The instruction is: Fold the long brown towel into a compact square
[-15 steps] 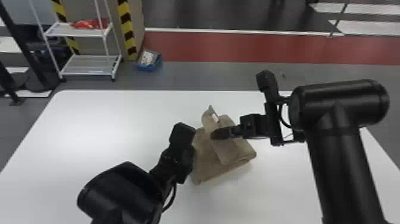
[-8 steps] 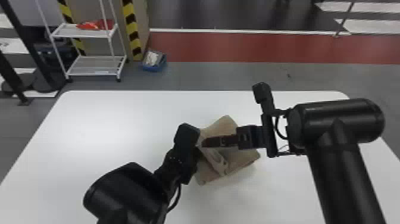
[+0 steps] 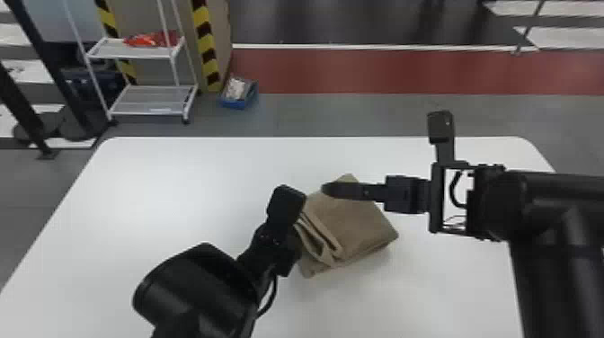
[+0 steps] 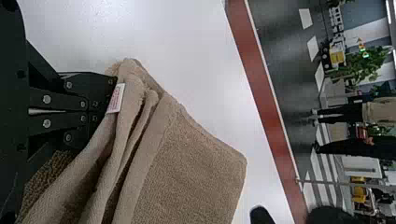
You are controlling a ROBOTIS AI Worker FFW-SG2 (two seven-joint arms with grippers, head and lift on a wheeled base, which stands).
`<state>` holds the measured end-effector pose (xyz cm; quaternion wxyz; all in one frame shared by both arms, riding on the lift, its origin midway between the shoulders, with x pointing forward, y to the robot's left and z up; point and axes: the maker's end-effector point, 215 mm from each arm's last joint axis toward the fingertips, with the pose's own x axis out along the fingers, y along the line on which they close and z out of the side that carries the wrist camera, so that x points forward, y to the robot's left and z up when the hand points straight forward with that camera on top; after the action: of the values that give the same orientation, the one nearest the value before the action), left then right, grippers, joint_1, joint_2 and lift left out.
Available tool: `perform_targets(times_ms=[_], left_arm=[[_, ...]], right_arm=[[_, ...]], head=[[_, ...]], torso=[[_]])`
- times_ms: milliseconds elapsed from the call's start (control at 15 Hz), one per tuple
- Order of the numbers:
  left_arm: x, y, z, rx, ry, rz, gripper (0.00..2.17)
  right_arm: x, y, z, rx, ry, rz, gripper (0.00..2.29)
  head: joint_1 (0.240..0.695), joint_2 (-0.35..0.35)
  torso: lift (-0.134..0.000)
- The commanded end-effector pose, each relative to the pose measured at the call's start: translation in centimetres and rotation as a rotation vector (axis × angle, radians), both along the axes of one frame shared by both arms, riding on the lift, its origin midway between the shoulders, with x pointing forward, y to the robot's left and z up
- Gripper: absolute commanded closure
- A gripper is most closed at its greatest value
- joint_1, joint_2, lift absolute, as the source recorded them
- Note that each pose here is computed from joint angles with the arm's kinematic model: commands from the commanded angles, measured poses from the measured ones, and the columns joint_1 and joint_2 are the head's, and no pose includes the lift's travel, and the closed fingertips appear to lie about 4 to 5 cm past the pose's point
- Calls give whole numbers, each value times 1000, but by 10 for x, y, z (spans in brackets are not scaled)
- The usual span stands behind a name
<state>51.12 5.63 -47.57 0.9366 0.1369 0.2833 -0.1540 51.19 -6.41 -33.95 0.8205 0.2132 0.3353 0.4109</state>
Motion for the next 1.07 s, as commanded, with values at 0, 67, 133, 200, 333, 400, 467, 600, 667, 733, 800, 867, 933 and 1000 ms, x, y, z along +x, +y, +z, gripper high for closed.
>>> perform_targets(times_ms=[0,67,133,200,333,400,467,600,667,733,800,867,933,1000], left_arm=[[8,12,15,-13,-32,27,1561],[5,19,19,-15,-41,40,1335],[8,28,28,-9,-63,49,994],[8,46,35,3,-81,66,792],[2,70,39,-7,-84,96,795],[0,77,41,-8,-87,106,792],[-2,79,40,-6,-85,110,792],[-5,98,46,-6,-113,137,502],[-5,119,52,-7,-133,169,363],[-4,135,57,-18,-152,198,178],[-2,155,66,-34,-186,231,97],[-3,172,71,-56,-198,261,90],[-7,181,71,-85,-192,278,90],[-9,186,73,-101,-190,278,90]], right_arm=[[-13,-11,8,37,-3,-13,124],[-21,-16,9,42,-12,-18,407],[-27,-24,5,32,-15,-26,464],[-34,-38,-1,14,-11,-36,512],[-42,-59,-7,15,19,-58,1487],[-52,-62,-9,38,53,-54,1791],[-56,-65,-12,29,54,-56,1922],[-70,-74,-25,-5,59,-60,2105],[-76,-80,-33,-32,57,-71,2108],[-83,-86,-42,-70,57,-83,2108],[-87,-93,-50,-112,45,-97,2108],[-85,-103,-58,-155,20,-115,2108],[-82,-109,-65,-177,10,-124,2108],[-78,-114,-72,-192,1,-132,2108]], head=[[695,-9],[695,-8],[695,-6],[695,-4],[695,-1],[695,1],[695,2],[695,9],[695,13],[695,18],[695,24],[695,35],[695,47],[695,57]], torso=[[-125],[-125],[-125],[-125],[-125],[-125],[-125],[-125],[-125],[-125],[-125],[-125],[-125],[-125]])
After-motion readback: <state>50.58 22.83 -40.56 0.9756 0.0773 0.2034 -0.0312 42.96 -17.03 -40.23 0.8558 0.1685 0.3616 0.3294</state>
